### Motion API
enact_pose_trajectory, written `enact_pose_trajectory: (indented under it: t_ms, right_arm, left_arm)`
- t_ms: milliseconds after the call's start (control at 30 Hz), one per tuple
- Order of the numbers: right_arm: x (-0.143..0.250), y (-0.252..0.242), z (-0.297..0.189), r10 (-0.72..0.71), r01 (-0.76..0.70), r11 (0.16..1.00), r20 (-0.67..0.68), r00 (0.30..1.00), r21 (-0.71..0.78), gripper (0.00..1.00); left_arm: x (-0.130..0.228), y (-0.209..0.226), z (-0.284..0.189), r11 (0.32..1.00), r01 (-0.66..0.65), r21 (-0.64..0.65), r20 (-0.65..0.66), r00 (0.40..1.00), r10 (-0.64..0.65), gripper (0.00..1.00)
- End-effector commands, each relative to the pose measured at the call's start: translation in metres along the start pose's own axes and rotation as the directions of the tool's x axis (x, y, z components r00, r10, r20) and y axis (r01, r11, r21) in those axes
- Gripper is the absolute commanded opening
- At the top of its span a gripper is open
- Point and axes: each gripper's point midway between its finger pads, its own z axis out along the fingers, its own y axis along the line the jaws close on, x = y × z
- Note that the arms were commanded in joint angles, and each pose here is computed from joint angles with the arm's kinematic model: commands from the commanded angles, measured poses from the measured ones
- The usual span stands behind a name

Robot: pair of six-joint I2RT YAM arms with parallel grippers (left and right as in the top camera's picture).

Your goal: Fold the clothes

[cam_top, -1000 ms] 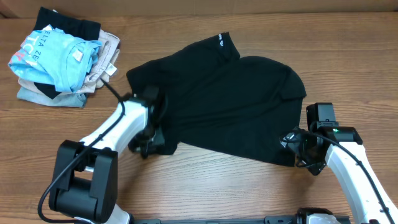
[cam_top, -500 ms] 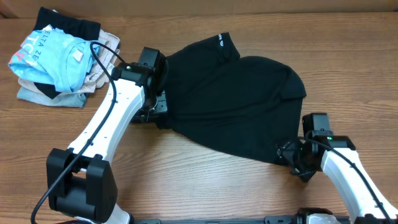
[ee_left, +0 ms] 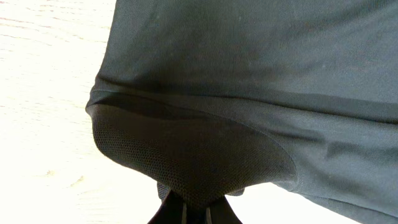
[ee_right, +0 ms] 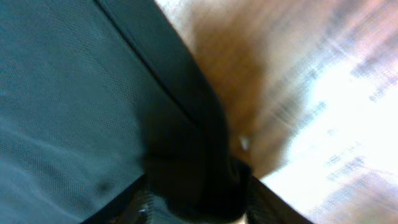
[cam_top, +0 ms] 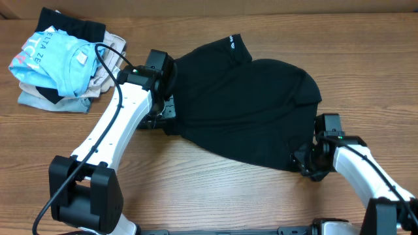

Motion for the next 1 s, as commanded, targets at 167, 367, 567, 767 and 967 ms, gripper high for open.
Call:
enact_pose_trajectory:
  t_ms: [167, 367, 567, 767, 967]
  right_arm:
    - [0.000, -0.008, 0.005, -0.004, 0.005, 0.999, -0.039, 0.999, 0.039, 0.04]
    - [-0.062, 0.038, -0.108, -0.090, 0.109, 0.988, 0.164, 0.982, -0.109, 0.04]
    - [-0.109, 0.059, -0.281, -0.090, 0.216, 0.951, 0.472, 0.877, -0.221, 0.04]
    - [-0.103, 0.052, -0.423, -0.007, 0.291, 0.914, 0.707, 0.707, -0.283, 0.04]
    - [-0.068, 0.042, -0.487, 0.011, 0.362, 0.888, 0.800, 0.600, -0.284, 0.04]
  left_arm:
    - [-0.020, 0.006, -0.025, 1.000, 0.005, 0.009, 0.059, 0.998, -0.006, 0.04]
    - [-0.075, 0.025, -0.112, 0.998, 0.021, 0.064, 0.248, 0.968, -0.037, 0.04]
    - [-0.117, 0.048, -0.232, 0.988, 0.043, 0.149, 0.530, 0.840, -0.117, 0.04]
    - [-0.113, 0.066, -0.356, 0.977, -0.007, 0.212, 0.770, 0.617, -0.163, 0.04]
    - [-0.067, 0.087, -0.453, 0.970, -0.068, 0.232, 0.906, 0.378, -0.190, 0.04]
